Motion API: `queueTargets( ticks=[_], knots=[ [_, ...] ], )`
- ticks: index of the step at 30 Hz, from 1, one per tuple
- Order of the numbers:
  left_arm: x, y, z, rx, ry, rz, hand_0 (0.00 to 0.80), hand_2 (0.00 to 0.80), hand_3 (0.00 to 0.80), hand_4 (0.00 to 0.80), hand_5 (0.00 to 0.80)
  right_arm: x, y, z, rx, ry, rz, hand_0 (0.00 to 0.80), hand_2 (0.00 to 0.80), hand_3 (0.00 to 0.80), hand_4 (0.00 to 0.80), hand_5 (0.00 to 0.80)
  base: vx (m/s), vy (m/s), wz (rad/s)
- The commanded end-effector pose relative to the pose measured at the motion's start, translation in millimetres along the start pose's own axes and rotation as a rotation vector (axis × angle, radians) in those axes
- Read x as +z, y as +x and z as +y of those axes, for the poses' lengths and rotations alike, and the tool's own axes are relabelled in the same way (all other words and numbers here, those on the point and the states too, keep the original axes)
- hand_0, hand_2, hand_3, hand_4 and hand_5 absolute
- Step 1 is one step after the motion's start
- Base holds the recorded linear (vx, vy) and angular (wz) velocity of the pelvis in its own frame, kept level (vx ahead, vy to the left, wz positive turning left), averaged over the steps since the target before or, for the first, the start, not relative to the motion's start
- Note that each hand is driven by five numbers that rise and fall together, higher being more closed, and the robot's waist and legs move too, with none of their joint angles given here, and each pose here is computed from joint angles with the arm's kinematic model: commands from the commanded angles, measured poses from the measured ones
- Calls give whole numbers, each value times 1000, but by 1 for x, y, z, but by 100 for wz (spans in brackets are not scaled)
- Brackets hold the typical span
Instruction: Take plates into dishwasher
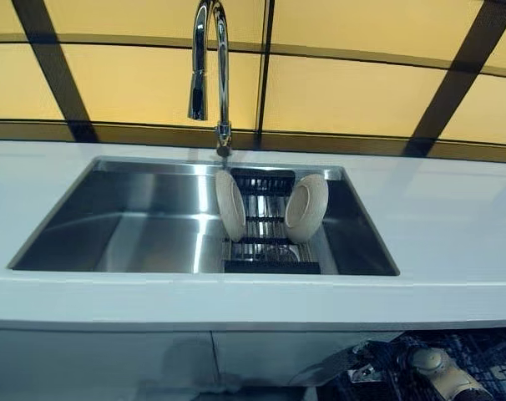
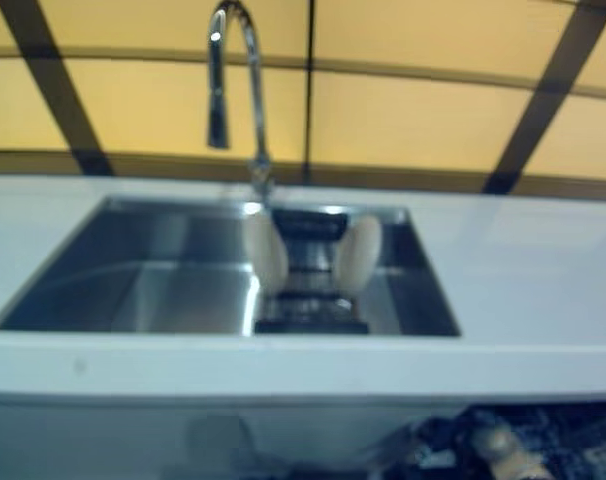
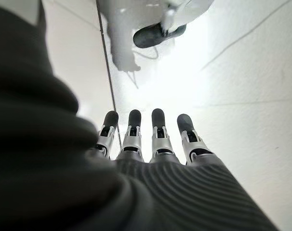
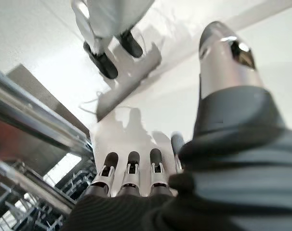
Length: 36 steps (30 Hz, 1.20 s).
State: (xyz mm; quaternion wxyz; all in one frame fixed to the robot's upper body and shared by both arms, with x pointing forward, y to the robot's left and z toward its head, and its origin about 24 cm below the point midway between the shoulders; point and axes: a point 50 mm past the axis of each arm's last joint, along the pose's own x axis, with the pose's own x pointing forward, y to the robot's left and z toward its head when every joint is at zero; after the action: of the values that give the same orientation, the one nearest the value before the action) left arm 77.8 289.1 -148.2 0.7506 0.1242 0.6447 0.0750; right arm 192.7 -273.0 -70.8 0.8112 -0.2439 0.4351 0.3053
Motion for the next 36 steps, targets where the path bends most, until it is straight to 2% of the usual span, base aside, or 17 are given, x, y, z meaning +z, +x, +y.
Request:
queueTargets(
  ticks=[1,6,13,18,23,30,36],
  knots=[
    [-11,0,3,8,36,26,0,0,0,0,0,23,-14,-25,-36,0,-85,0,0,0,0,0,53,132,-17],
    [-12,1,-2,3,27,14,0,0,0,0,0,36,-20,-25,67,12,-160,0,0,0,0,0,54,92,-36],
    [-2,-1,15,46,-81,-11,0,0,0,0,0,84,-34,-29,290,14,-316,0,0,0,0,0,-18,-50,-17],
    [-12,0,8,10,-70,9,0,0,0,0,0,102,-46,-27,506,22,-354,0,0,0,0,0,55,-61,-4],
    [-22,0,2,-6,-67,28,0,0,0,0,0,102,-40,1,744,-12,-257,0,0,0,0,0,60,-23,-1],
    [-25,-1,10,9,-67,45,0,0,0,0,0,78,-36,27,862,48,-134,0,0,0,0,0,12,-4,0],
    [-26,-1,16,18,-65,56,0,0,0,0,0,76,-44,42,1013,119,-223,0,0,0,0,0,0,0,0]
  ],
)
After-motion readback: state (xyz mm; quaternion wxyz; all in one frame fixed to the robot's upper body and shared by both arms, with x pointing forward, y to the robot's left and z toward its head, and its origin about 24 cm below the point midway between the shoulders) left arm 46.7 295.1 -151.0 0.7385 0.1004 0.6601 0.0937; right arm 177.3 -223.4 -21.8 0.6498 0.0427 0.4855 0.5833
